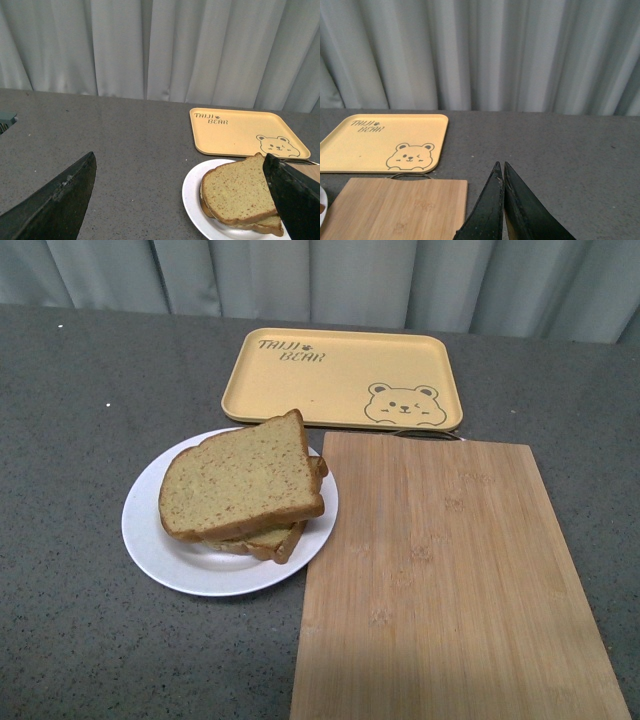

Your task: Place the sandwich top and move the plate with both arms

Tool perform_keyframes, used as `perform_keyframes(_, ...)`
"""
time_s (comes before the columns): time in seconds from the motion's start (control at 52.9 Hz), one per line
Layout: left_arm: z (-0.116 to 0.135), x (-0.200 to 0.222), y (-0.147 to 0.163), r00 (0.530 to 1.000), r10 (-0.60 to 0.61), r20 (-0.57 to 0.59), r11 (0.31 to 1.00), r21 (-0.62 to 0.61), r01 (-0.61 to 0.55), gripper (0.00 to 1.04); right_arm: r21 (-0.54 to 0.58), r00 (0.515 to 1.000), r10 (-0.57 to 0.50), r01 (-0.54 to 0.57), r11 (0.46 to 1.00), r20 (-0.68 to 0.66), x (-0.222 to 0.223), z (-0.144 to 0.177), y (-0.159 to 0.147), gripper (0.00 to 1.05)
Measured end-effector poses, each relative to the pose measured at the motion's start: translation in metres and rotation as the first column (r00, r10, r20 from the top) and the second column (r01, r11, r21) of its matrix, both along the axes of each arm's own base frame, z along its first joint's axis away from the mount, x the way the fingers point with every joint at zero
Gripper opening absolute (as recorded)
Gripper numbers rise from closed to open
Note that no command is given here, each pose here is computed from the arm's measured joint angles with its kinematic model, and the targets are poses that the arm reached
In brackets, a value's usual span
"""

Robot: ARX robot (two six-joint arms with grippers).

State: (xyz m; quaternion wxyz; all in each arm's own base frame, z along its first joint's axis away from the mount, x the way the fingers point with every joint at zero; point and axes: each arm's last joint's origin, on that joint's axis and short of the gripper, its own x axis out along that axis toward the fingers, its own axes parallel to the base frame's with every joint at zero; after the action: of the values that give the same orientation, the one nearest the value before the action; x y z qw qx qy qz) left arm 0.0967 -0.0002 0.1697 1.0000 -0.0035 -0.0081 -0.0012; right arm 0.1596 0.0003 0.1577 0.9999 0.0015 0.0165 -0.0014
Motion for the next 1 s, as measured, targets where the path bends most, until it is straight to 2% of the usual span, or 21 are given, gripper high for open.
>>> perform_keyframes(1.001, 0.000, 0.000, 0.000, 1.000, 0.000, 0.000, 1.000, 0.000, 0.000, 0.98, 0.000, 0.999, 0.006, -0.006, 1.000, 0.042, -0.046, 0.011, 0.000, 0.01)
